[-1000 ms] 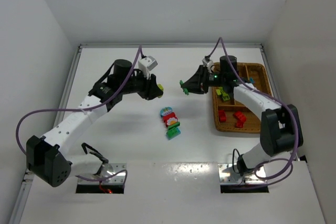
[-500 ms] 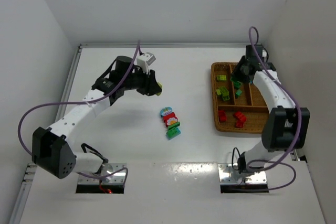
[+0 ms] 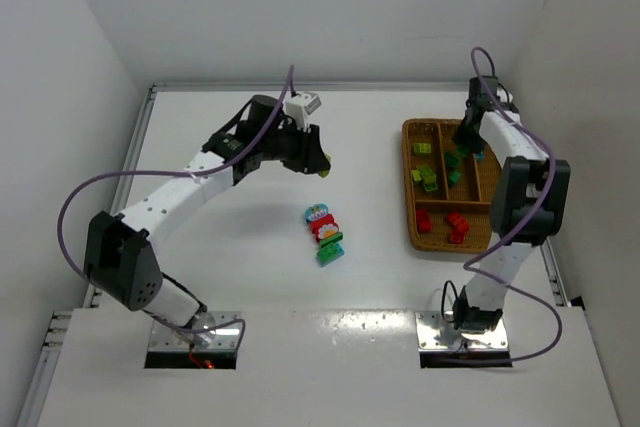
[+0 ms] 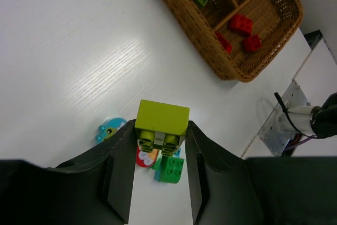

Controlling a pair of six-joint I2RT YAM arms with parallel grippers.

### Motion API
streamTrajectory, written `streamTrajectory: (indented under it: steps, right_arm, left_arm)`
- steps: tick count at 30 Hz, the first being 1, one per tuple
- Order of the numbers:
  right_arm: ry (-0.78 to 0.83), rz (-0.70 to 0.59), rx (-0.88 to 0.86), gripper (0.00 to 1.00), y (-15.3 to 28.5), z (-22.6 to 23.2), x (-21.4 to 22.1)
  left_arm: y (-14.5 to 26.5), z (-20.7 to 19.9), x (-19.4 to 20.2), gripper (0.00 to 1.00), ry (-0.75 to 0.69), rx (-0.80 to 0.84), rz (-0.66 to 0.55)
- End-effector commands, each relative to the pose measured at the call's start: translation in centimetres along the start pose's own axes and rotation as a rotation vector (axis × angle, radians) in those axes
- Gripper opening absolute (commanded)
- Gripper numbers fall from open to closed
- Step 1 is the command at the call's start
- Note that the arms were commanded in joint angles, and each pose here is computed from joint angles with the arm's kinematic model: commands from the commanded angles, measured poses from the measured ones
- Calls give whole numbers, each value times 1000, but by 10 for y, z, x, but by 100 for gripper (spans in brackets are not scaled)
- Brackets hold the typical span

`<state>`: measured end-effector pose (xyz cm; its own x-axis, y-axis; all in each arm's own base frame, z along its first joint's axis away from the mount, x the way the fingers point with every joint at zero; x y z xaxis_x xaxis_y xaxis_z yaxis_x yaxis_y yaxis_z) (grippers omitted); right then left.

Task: Sort the legos into containers by color

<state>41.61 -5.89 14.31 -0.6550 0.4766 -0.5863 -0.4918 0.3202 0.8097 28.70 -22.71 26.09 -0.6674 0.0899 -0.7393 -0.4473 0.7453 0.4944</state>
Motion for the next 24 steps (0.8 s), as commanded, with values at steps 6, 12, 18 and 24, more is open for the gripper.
streamTrajectory:
  steps: [6, 12, 18, 24]
  right_arm:
    - [3, -14, -1, 56, -14, 5, -12]
    - [-3, -6, -23, 71, -5, 11, -14]
    - [-173, -211, -158, 60, 78, -6, -15]
    - [-216, -262, -235, 69, 143, -35, 48]
  left_arm:
    - [-25, -26, -30, 0, 26, 42, -34]
    - [-48, -40, -40, 0, 32, 83, -19]
    - [-106, -57, -57, 0, 63, 104, -11]
    - [-180, -83, -87, 0, 99, 190, -45]
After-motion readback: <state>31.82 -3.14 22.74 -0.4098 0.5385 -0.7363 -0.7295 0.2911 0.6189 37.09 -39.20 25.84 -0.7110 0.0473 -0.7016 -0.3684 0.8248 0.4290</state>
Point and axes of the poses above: each gripper's point midway between its finger pads, its own y axis back along the fingers, its own z axis along the line the jaws close on, x = y × z, the point moved 7 cm from there along y, back along the fingers, and after that the axes turned 2 degrees about y, right-handed, at the moved point
